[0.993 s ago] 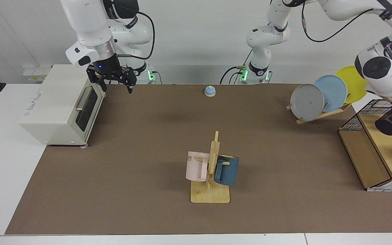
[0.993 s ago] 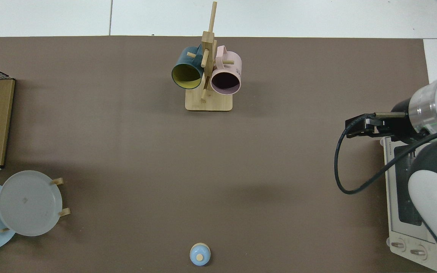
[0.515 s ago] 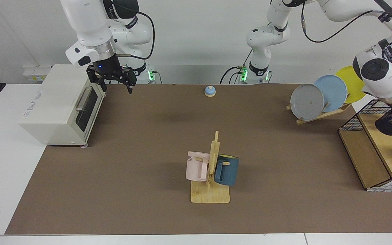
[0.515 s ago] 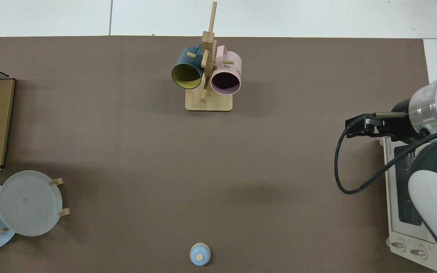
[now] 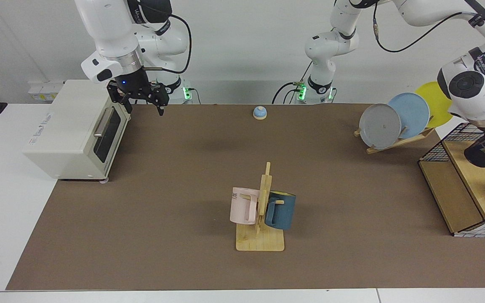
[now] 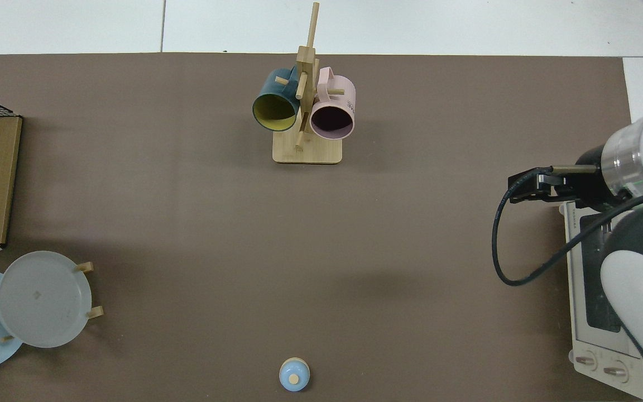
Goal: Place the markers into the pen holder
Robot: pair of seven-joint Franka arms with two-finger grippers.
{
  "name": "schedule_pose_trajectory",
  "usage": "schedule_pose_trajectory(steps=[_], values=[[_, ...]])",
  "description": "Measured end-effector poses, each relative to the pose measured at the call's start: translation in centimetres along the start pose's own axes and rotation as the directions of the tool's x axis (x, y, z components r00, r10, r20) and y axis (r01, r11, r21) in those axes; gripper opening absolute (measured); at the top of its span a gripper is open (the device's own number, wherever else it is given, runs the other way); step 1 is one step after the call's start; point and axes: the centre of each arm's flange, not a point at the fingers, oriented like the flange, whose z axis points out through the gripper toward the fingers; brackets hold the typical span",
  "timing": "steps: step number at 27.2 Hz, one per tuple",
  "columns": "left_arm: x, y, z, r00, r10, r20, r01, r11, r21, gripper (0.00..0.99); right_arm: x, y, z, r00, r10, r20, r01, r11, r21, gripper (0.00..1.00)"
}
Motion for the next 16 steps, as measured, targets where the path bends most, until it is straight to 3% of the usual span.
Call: schedule_pose_trajectory(steps=[3,5,16], values=[[-0.04,0.03,-0.01,1.000,-0.001,0.000,0.001,1.000,0.000,0.445,0.00,0.00,0.00,1.000,0.000,0.000,0.000,1.000,0.000,1.00],[-0.08,0.06,-0.04,1.000,-0.002,0.000,0.002,1.000,0.000,0.489,0.00,0.00,0.00,1.000,0.000,0.000,0.000,1.000,0.000,1.00],[-0.31,0.18,-0.23,1.000,-0.006,0.002,0.006,1.000,0.003,0.493,0.00,0.00,0.00,1.000,0.000,0.000,0.000,1.000,0.000,1.00]])
